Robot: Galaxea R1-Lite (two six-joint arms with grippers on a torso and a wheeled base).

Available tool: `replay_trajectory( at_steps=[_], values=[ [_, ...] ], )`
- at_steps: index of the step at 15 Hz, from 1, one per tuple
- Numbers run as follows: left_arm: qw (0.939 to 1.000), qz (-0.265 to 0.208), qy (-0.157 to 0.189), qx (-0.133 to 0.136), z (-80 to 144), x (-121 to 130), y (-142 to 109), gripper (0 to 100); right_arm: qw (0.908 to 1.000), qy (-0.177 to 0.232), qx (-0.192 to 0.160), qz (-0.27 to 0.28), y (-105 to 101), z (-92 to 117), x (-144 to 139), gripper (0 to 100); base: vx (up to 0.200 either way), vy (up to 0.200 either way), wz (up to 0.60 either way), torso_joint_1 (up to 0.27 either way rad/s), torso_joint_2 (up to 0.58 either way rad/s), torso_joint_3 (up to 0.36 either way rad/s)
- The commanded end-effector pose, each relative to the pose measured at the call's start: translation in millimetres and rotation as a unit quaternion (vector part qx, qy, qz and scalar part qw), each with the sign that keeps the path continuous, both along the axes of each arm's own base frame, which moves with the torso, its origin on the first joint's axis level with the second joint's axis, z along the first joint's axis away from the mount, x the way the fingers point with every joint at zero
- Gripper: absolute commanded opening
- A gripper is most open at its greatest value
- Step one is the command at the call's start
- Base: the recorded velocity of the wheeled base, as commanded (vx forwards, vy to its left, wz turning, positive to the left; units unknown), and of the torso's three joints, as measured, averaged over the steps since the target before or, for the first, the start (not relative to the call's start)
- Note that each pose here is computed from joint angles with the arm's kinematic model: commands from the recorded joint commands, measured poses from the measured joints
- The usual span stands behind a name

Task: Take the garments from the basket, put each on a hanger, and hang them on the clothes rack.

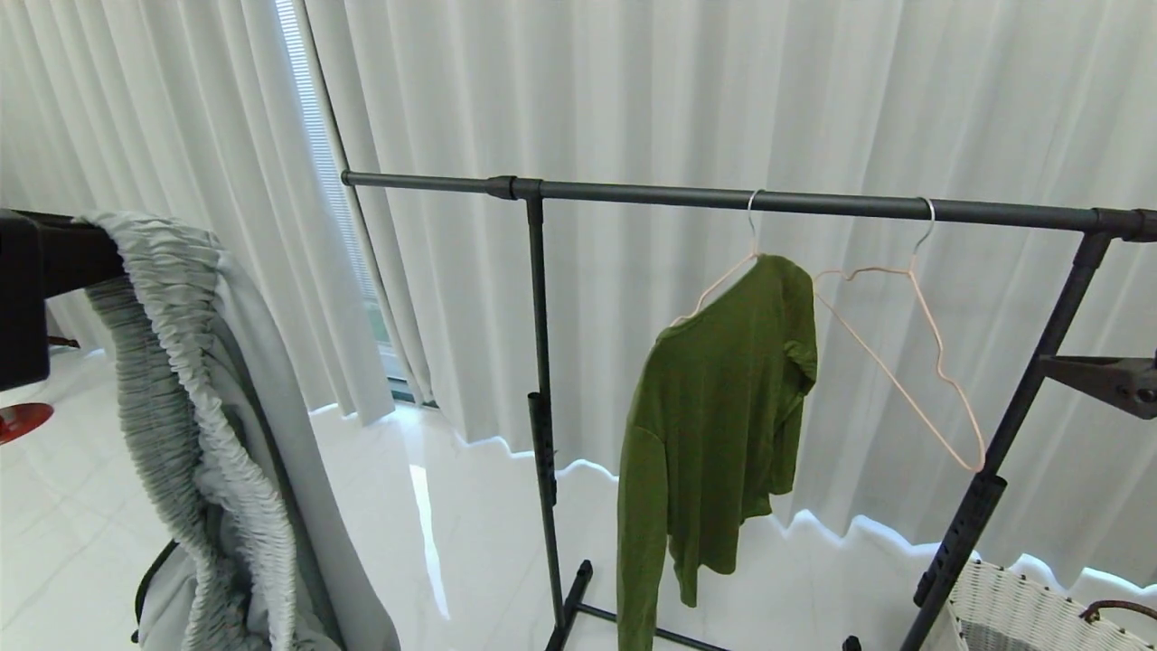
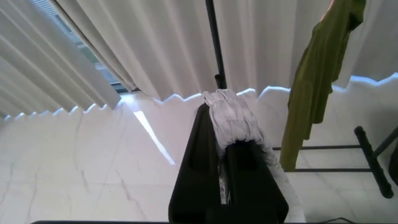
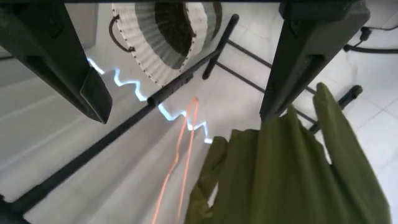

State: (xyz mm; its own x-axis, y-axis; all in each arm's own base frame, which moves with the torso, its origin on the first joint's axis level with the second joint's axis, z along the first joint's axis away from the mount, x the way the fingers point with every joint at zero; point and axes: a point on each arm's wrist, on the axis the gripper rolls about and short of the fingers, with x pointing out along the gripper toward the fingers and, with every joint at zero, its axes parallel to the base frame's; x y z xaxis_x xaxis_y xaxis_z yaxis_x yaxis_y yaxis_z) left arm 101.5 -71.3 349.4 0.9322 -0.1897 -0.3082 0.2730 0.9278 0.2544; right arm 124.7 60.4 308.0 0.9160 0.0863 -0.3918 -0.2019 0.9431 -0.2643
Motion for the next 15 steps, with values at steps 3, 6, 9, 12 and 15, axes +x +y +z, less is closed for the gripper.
replay_trajectory(
  at_steps=[3,6,9,12,15],
  values=[
    [1.0000,0.000,0.001,0.001,0,1,-1,0,1.0000,0.001,-0.001,-0.006,-1,0,1,100,0.000,0.000,-0.60,0.001,0.00,0.002],
    [1.0000,0.000,0.000,0.000,0,1,-1,0,1.0000,0.001,0.000,-0.007,-1,0,1,100,0.000,0.000,-0.20,0.004,0.00,-0.001],
    [1.0000,0.001,-0.008,-0.006,0,3,-2,0,1.0000,-0.003,0.004,-0.007,-1,0,3,100,0.000,0.000,0.00,0.000,0.00,0.000],
    [1.0000,0.005,-0.004,-0.002,-4,4,-2,0,0.9993,-0.031,0.019,-0.013,1,-7,12,100,0.133,0.000,0.00,0.000,0.00,-0.002],
    [0.9998,0.020,-0.002,-0.001,-5,6,1,0,0.9994,-0.025,0.017,-0.016,0,-11,13,100,0.200,0.000,0.00,-0.001,0.00,0.002]
  ],
)
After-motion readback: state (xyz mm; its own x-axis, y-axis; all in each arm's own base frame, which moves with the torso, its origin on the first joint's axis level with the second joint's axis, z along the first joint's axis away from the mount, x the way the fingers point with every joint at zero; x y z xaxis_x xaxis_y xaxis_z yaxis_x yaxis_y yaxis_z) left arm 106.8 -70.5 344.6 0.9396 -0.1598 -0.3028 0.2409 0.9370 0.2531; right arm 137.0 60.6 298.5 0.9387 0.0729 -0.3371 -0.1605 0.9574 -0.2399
